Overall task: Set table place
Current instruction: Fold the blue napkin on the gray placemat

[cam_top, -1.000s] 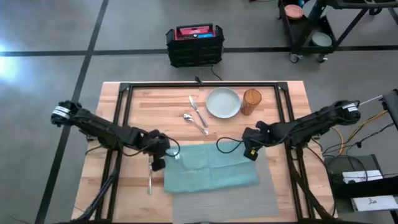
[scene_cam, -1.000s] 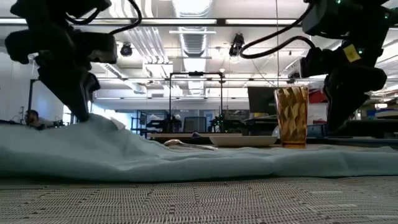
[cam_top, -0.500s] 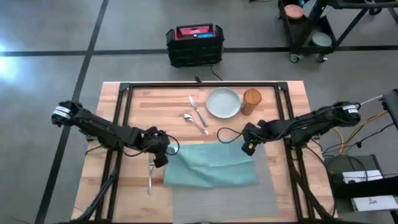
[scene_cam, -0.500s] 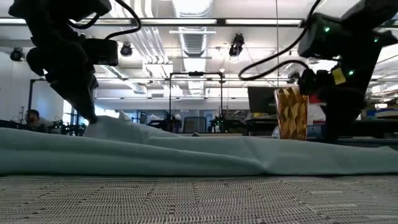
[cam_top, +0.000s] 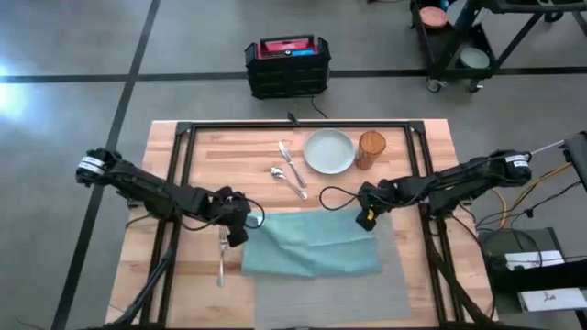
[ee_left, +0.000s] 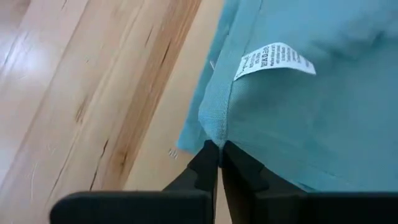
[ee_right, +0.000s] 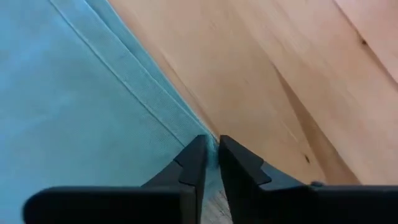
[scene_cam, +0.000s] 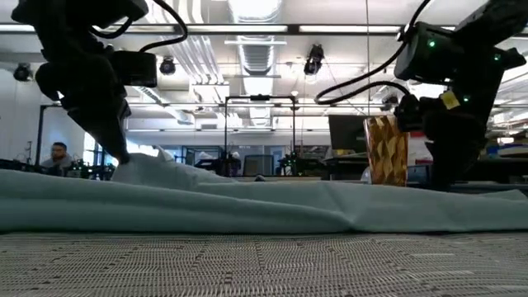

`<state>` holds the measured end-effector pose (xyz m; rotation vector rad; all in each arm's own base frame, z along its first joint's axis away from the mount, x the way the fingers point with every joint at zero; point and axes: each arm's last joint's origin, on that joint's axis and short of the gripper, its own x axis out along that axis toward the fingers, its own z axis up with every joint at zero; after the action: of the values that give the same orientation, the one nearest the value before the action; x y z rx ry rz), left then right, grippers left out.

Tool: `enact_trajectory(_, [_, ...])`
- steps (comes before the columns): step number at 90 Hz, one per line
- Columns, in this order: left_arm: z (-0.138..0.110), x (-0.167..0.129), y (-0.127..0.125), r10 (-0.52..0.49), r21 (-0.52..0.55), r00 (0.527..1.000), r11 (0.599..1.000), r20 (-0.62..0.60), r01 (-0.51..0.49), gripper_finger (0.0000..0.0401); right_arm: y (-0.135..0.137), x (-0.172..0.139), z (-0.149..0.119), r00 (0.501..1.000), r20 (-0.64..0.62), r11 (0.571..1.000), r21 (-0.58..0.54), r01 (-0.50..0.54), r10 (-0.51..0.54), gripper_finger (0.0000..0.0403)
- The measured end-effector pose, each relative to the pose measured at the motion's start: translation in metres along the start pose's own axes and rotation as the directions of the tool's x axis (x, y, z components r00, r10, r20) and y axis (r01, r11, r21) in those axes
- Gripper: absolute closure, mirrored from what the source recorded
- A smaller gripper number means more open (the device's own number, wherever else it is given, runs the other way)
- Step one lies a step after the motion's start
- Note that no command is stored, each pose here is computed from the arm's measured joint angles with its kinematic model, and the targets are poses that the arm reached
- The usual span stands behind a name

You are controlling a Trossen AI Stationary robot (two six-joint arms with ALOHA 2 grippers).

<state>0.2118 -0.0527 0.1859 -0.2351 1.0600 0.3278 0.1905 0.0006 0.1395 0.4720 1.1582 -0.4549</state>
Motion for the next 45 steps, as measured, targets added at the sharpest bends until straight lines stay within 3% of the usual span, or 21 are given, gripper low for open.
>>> enact_trajectory(45, [0.002,-0.003,0.0,0.024,0.02,1.0,1.0,0.014,-0.024,0.04,0.001,-0.037,0.008,0.999,-0.036,0.999,-0.007,0.035,-0.035,0.0403])
